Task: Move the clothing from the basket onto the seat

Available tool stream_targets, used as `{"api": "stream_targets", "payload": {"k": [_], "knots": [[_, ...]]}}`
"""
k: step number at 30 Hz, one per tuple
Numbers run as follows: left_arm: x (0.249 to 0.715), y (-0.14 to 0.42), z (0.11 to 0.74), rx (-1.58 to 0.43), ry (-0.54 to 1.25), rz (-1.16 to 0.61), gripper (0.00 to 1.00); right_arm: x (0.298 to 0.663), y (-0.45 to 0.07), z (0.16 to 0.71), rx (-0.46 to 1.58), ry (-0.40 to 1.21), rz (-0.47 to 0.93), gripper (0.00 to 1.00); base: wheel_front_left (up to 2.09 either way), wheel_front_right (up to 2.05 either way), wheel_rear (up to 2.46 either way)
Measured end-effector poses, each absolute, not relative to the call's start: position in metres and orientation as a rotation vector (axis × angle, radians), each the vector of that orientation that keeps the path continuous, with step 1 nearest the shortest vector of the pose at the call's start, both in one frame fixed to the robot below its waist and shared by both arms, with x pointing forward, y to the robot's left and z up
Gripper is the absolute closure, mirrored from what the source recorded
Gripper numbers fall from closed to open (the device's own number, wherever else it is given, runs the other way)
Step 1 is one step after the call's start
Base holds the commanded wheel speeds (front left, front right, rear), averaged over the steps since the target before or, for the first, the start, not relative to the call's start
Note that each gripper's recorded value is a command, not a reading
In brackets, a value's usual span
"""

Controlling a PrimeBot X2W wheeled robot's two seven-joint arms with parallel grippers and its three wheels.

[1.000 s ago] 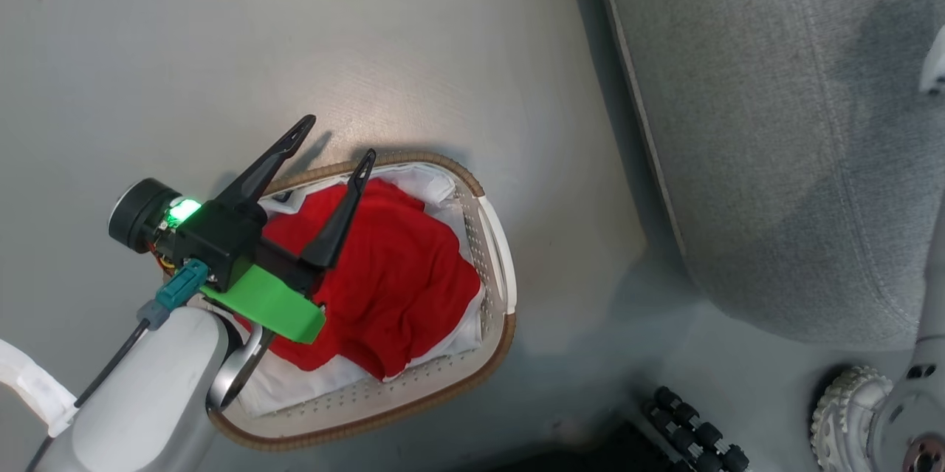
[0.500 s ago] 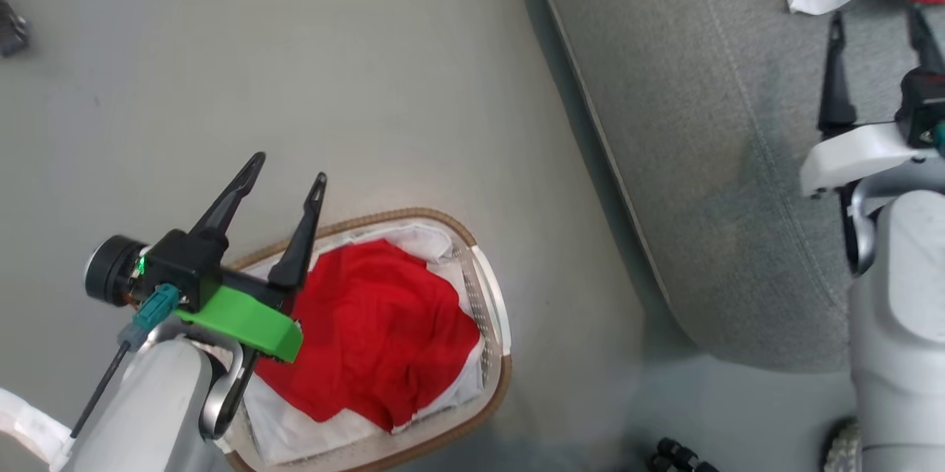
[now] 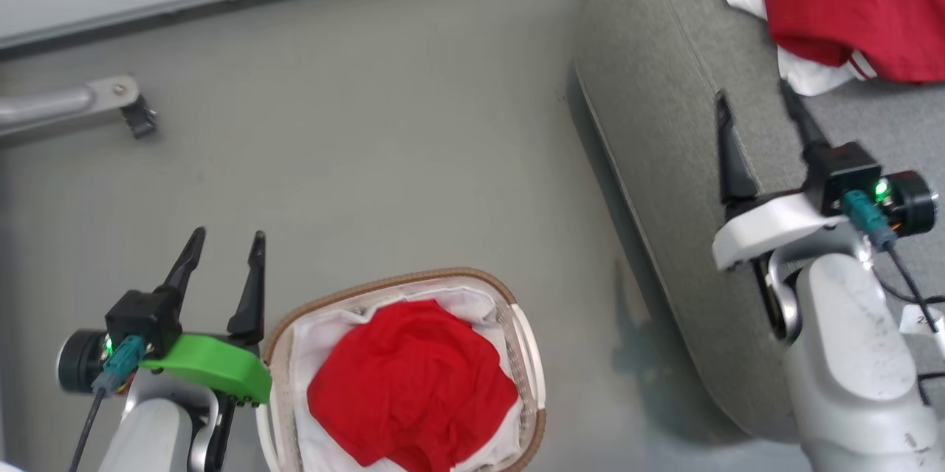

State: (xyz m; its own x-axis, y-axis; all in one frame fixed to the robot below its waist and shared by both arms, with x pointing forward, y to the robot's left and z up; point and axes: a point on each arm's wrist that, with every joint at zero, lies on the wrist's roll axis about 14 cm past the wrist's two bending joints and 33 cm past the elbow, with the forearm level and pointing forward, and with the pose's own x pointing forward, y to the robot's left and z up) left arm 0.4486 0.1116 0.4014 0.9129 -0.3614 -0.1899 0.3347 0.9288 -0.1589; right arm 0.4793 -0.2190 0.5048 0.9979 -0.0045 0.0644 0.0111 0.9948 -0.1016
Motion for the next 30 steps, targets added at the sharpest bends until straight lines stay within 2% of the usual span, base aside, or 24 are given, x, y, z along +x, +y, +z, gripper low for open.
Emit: {"api": "stream_targets", "payload": {"k": [7,12,22,30], "knots": [[0.423,0.153,0.416,-0.120,0.197,-0.209,0.00,0.459,-0.177,0.501,-0.020,-0.047,0.096,0.00,0.00,0.00,0.00],[0.393,0.169,0.420,-0.129,0.194,-0.134,0.00,0.437,-0.172,0.498,0.050,-0.035,0.094,0.00,0.00,0.00,0.00],[0.359,0.180,0.438,-0.145,0.139,-0.073,0.00,0.405,-0.161,0.501,0.078,-0.039,0.119,0.00,0.00,0.00,0.00],[0.349,0.172,0.430,-0.164,0.163,-0.081,0.00,0.397,-0.157,0.494,0.091,-0.018,0.129,0.00,0.00,0.00,0.00]]}}
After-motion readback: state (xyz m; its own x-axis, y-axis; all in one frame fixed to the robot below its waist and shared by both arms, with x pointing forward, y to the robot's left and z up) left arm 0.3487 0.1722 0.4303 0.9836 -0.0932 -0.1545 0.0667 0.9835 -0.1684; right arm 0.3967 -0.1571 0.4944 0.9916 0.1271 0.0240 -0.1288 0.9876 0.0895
